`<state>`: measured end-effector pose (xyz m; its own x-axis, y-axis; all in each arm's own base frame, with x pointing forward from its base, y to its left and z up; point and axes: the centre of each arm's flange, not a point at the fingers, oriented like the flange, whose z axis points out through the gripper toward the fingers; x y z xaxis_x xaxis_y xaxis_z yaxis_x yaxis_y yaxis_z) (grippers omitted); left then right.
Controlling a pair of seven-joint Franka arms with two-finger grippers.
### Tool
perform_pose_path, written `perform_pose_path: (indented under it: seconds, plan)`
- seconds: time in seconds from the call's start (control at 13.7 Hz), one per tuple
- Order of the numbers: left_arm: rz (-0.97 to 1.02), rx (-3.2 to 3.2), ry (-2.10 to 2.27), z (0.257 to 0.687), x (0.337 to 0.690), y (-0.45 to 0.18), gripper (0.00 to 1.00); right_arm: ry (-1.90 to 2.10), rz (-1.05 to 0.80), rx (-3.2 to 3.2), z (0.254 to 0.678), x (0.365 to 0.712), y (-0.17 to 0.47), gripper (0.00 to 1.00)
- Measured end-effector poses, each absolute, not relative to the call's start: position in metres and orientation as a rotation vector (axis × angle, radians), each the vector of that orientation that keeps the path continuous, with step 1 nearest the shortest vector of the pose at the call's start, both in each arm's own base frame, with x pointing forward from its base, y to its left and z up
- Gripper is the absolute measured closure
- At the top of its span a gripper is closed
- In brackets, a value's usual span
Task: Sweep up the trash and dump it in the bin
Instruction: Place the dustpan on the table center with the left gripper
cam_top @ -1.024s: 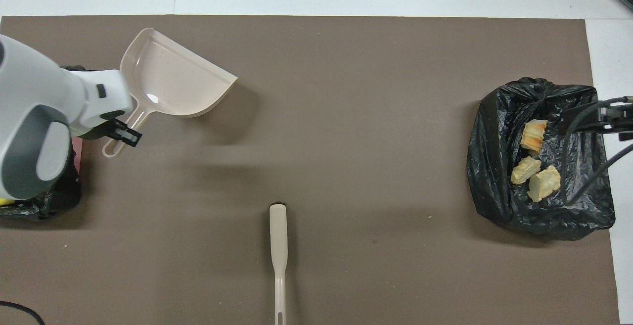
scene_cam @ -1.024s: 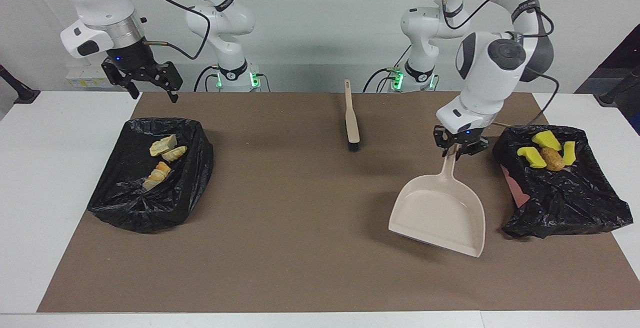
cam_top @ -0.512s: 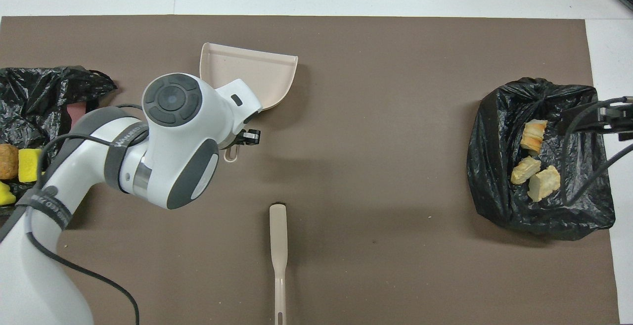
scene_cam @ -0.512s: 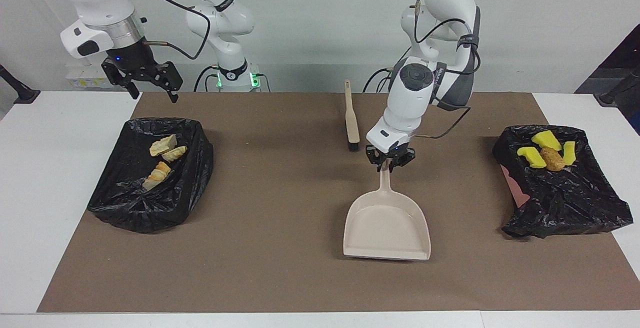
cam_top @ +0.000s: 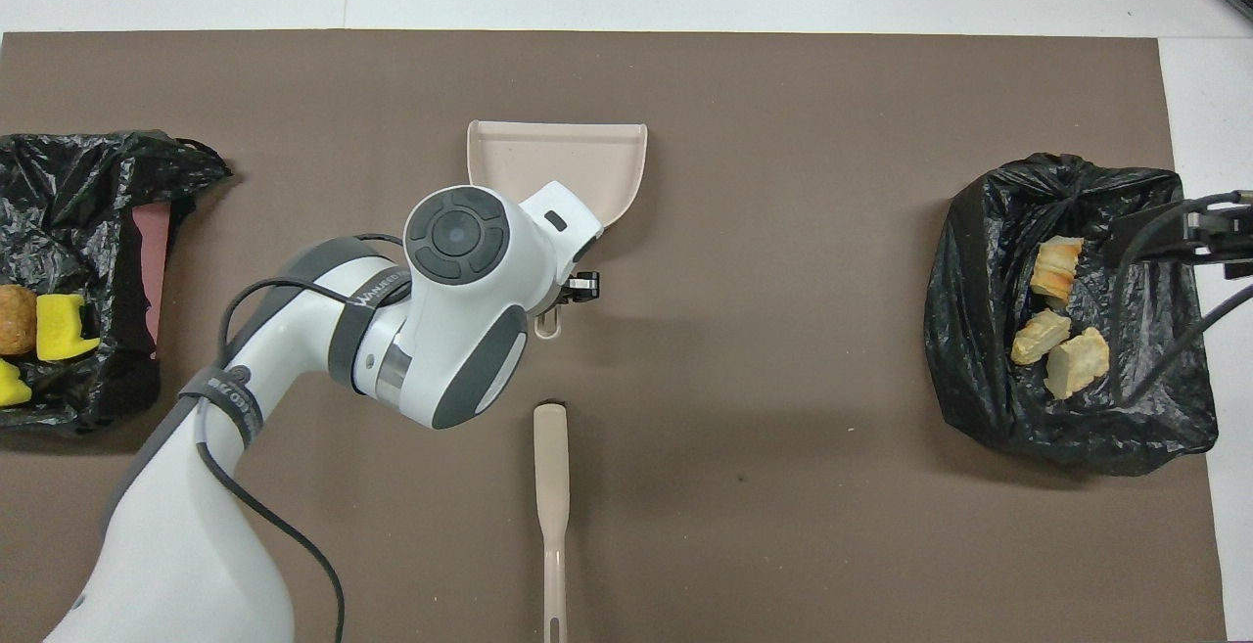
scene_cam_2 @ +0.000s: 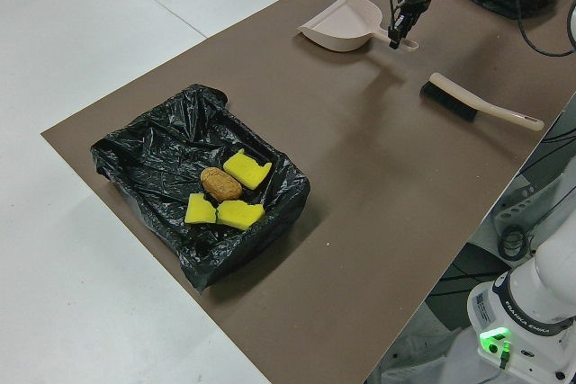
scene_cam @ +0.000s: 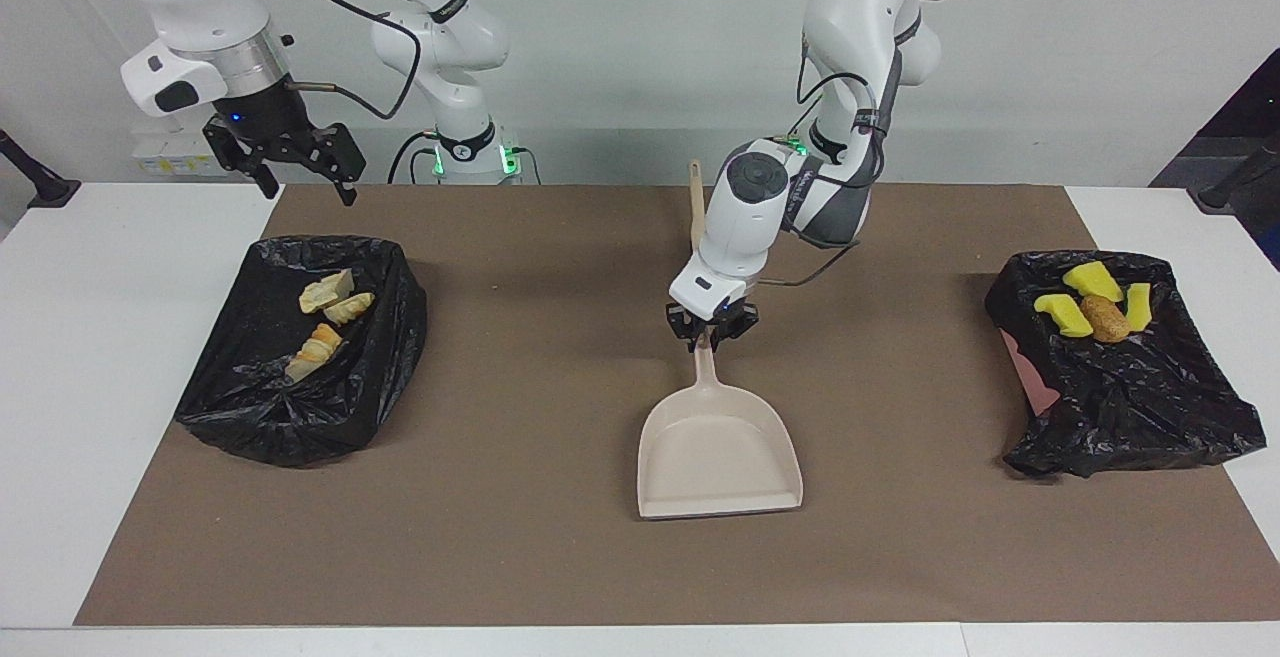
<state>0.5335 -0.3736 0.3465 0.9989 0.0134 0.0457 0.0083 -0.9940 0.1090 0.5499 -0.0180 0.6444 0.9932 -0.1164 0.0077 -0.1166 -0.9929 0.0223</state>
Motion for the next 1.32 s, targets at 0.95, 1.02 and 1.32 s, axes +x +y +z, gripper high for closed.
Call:
perform_pose_path:
  seconds: [0.95,1.02,1.32]
  plan:
    - [0.013,3.063,-0.179,0.361,0.537,-0.367,0.37,-0.170,0.010,3.114,0.644,0.550,-0.014,0.00]
    - [0.036,3.056,-0.194,0.371,0.539,-0.366,0.26,-0.170,0.010,3.114,0.644,0.550,-0.014,0.00]
    - [0.123,3.105,-0.207,0.428,0.549,-0.328,0.00,-0.170,0.010,3.114,0.644,0.550,-0.014,0.00]
